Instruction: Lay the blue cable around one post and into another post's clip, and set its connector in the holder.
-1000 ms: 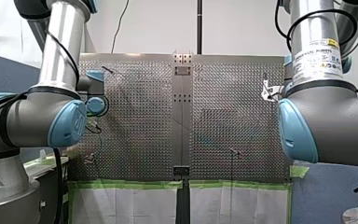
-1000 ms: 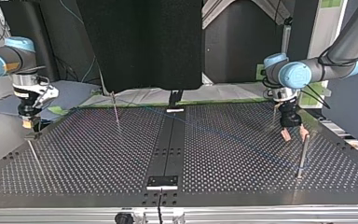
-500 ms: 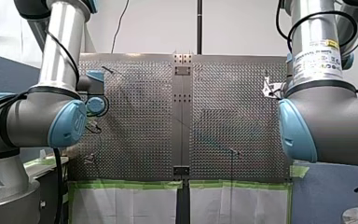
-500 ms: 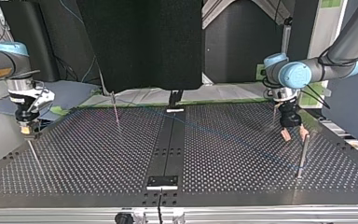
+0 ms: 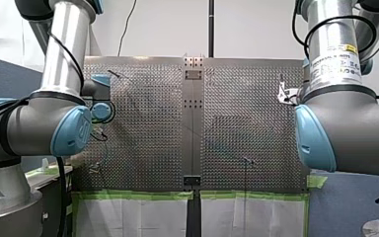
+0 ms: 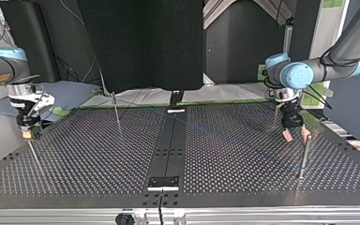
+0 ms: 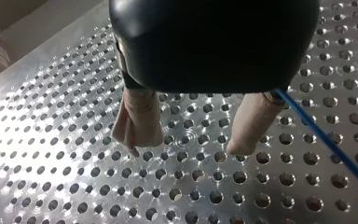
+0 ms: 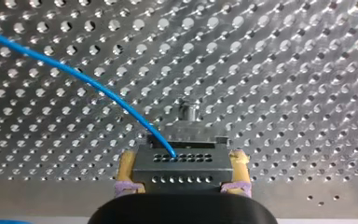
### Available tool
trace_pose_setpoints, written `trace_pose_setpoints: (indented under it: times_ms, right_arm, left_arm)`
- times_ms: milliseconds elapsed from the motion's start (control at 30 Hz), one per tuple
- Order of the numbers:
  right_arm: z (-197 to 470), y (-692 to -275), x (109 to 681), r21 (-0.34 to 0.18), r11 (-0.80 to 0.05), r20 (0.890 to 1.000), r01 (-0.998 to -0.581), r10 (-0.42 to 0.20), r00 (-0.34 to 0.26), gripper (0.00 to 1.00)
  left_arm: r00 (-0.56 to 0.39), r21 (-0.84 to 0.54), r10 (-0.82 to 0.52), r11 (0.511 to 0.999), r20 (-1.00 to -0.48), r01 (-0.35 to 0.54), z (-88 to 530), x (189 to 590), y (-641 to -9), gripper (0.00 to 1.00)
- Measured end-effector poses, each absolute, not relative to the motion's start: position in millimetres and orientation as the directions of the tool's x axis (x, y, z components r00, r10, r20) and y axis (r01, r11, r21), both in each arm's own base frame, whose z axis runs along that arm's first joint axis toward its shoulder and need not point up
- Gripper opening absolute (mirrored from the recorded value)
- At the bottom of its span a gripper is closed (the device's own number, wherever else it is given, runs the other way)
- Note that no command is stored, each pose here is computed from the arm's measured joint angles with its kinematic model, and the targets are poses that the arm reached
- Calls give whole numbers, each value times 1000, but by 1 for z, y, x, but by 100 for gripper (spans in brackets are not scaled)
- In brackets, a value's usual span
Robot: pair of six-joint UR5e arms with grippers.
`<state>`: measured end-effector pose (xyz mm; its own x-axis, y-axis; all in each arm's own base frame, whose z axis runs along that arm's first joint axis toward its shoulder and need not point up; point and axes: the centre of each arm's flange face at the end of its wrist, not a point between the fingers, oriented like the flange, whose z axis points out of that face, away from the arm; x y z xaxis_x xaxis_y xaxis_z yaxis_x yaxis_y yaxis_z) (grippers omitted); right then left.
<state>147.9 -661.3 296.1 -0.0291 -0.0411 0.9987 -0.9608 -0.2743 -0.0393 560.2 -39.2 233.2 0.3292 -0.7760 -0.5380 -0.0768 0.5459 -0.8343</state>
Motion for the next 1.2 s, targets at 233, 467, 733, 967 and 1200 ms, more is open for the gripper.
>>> trace_pose_setpoints:
  times_ms: [233,467,733,967,1200]
  right_arm:
    - [300,-664,144,-43,-270,999,-962,-42,-32,0]
    - [295,-666,141,-43,-266,998,-963,-47,-31,0]
    - [287,-668,142,-57,-281,997,-958,-60,-42,0]
    - [285,-668,146,-78,-325,996,-942,-65,-60,0]
    - [286,-669,146,-70,-336,997,-939,-52,-56,0]
  left_arm:
    - [328,-835,-777,545,-537,-77,233,560,-39,100]
    - [328,-836,-778,544,-536,-76,233,560,-40,100]
    - [328,-836,-778,543,-535,-76,233,560,-40,100]
    - [327,-836,-778,543,-536,-76,233,560,-40,100]
    - [328,-836,-778,543,-535,-75,233,560,-40,100]
